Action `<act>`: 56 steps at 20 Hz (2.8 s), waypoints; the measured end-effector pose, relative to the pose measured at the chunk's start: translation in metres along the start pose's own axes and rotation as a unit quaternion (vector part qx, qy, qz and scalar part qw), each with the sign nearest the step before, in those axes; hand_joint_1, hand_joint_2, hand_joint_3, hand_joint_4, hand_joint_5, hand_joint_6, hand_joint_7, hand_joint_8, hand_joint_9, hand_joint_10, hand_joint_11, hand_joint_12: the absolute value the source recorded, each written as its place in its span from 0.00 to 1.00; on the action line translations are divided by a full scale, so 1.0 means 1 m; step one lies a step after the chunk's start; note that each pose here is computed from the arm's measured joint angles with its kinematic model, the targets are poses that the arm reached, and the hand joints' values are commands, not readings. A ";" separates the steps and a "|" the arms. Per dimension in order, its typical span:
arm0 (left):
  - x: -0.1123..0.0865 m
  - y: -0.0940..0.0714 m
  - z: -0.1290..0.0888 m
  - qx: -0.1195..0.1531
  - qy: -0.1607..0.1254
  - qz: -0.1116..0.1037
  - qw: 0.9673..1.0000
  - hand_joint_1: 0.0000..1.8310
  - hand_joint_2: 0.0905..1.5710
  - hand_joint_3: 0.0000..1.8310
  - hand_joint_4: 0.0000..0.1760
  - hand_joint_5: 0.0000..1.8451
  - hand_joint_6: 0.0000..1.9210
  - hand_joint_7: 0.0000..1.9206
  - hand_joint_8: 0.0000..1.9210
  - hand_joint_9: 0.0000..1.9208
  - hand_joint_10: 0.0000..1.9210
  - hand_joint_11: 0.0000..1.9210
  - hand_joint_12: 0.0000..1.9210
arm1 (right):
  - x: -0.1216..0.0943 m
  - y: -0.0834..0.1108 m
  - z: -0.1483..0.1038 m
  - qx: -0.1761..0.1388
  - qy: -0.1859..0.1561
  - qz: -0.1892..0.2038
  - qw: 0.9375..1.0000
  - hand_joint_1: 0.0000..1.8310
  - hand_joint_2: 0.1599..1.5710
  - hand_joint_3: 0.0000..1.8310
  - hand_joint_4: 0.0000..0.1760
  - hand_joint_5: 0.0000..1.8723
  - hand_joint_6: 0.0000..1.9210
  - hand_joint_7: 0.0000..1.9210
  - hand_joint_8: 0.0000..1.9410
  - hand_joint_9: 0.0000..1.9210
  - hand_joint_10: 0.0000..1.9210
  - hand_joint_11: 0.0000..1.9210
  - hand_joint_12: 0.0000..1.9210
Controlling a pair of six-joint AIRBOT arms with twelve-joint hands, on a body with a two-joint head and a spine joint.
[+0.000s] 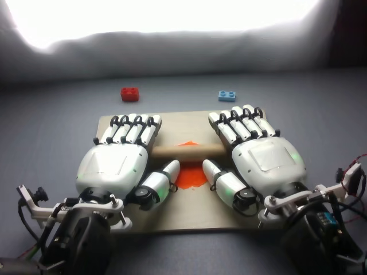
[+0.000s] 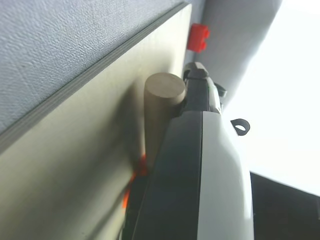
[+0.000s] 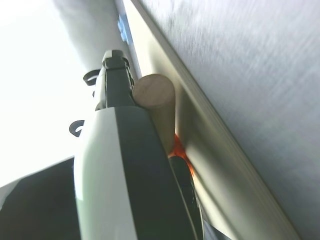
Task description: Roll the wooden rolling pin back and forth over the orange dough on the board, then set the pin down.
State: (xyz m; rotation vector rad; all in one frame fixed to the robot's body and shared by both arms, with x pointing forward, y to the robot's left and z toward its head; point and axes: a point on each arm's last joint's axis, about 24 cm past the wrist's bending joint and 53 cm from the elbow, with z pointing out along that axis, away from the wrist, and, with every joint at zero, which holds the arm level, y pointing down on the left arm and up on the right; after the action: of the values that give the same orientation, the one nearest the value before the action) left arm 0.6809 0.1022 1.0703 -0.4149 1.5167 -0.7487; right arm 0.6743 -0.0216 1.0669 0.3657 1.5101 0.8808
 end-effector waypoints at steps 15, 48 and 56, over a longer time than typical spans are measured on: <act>-0.005 0.006 0.022 -0.011 -0.002 0.000 1.000 0.00 0.90 0.00 0.00 0.02 0.00 0.02 0.00 0.01 0.00 0.00 0.06 | -0.009 -0.009 0.020 0.004 0.004 0.012 1.000 0.00 0.97 0.00 0.00 0.05 0.00 0.04 0.00 0.00 0.00 0.00 0.00; -0.007 0.007 0.051 -0.011 -0.015 -0.002 1.000 0.00 0.91 0.00 0.00 0.04 0.00 0.04 0.00 0.02 0.00 0.00 0.06 | -0.017 -0.013 0.038 -0.004 0.020 0.015 1.000 0.00 0.97 0.00 0.00 0.05 0.01 0.03 0.00 0.01 0.00 0.00 0.00; -0.006 0.006 0.050 -0.012 -0.014 -0.004 1.000 0.00 0.91 0.00 0.00 0.03 0.00 0.03 0.00 0.02 0.00 0.00 0.05 | -0.017 -0.014 0.038 -0.005 0.025 0.017 1.000 0.00 0.97 0.00 0.00 0.05 0.00 0.03 0.00 0.01 0.00 0.00 0.00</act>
State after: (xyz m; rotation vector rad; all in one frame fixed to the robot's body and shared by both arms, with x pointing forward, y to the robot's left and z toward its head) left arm 0.7317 0.1003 1.0726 -0.4468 1.5000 -0.7292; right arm 0.7169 -0.0311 1.0725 0.3657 1.5483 0.9307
